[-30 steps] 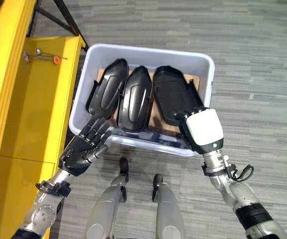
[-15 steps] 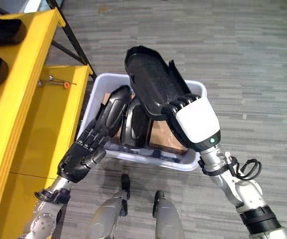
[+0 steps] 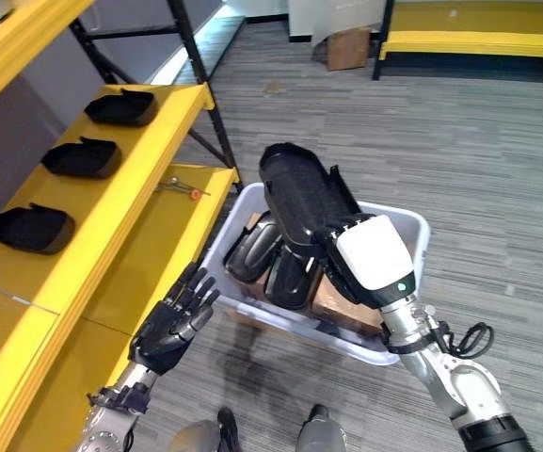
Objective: Move parts from the plastic box to the shelf.
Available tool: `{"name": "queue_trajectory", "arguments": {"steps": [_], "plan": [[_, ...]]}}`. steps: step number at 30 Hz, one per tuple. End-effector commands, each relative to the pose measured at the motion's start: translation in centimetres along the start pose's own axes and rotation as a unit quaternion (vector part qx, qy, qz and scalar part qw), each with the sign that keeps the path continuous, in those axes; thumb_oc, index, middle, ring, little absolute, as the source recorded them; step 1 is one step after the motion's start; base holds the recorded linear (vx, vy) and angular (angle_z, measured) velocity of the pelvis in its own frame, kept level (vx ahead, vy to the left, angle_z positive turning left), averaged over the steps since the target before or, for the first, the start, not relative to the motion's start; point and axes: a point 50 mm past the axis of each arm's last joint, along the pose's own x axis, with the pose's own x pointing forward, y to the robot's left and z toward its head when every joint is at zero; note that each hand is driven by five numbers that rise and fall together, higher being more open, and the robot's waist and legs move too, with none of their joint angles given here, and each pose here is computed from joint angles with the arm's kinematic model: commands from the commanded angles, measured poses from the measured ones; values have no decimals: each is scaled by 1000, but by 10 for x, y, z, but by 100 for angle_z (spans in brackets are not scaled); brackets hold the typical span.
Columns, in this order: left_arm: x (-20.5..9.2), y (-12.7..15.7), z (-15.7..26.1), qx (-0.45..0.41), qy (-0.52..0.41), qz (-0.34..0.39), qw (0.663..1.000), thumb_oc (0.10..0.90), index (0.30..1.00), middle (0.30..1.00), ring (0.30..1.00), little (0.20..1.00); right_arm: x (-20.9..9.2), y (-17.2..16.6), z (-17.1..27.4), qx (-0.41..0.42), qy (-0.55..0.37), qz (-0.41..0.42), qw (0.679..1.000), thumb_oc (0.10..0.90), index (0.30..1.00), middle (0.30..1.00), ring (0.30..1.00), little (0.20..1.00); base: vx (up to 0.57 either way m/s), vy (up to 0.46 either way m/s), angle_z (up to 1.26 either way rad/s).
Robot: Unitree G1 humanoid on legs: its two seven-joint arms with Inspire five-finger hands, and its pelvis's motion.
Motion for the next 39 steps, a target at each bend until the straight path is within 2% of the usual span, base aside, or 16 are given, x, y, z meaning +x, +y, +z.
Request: {"name": "queue_trajectory", "arguments": {"steps": [1, 6, 10, 16, 19, 24, 30, 33, 39], "plan": [[13, -20, 25, 64, -43, -81, 994, 900, 1000, 1000, 1000, 1000, 36, -49, 19, 45, -71, -190, 978, 400, 300, 300, 300, 300, -195, 323, 71], [22, -32, 29, 162, -22, -106, 981, 900, 1000, 1000, 1000, 1000, 42, -55, 24, 59, -72, -220, 971, 400, 300, 300, 300, 300, -152, 317, 75], [18, -27, 35, 153, -33, -66, 985, 900, 1000, 1000, 1000, 1000, 44, -56, 25, 73, -62, -232, 968, 400, 300, 300, 300, 300, -123, 206, 14], [2, -22, 37, 218, -17, -63, 974, 900, 1000, 1000, 1000, 1000, 44, -58, 26, 95, -48, -244, 964, 400, 300, 300, 300, 300, -144, 165, 26], [-2, -22, 48, 250, -48, -52, 966, 900, 1000, 1000, 1000, 1000, 44, -58, 30, 96, -61, -247, 962, 400, 300, 300, 300, 300, -126, 182, 20], [1, -21, 56, 224, -67, -55, 971, 900, 1000, 1000, 1000, 1000, 41, -60, 36, 94, -71, -262, 958, 400, 300, 300, 300, 300, -70, 124, 30], [11, -29, 45, 224, -16, -112, 968, 900, 1000, 1000, 1000, 1000, 34, -63, 35, 63, -44, -263, 962, 400, 300, 300, 300, 300, -8, 21, 101], [12, -30, 44, 225, 4, -113, 968, 900, 1000, 1000, 1000, 1000, 34, -63, 35, 63, -50, -256, 963, 400, 300, 300, 300, 300, 50, 27, 138], [18, -38, 61, 245, -49, -108, 962, 900, 1000, 1000, 1000, 1000, 38, -67, 38, 59, -88, -265, 958, 400, 300, 300, 300, 300, -39, -25, 58]]}}
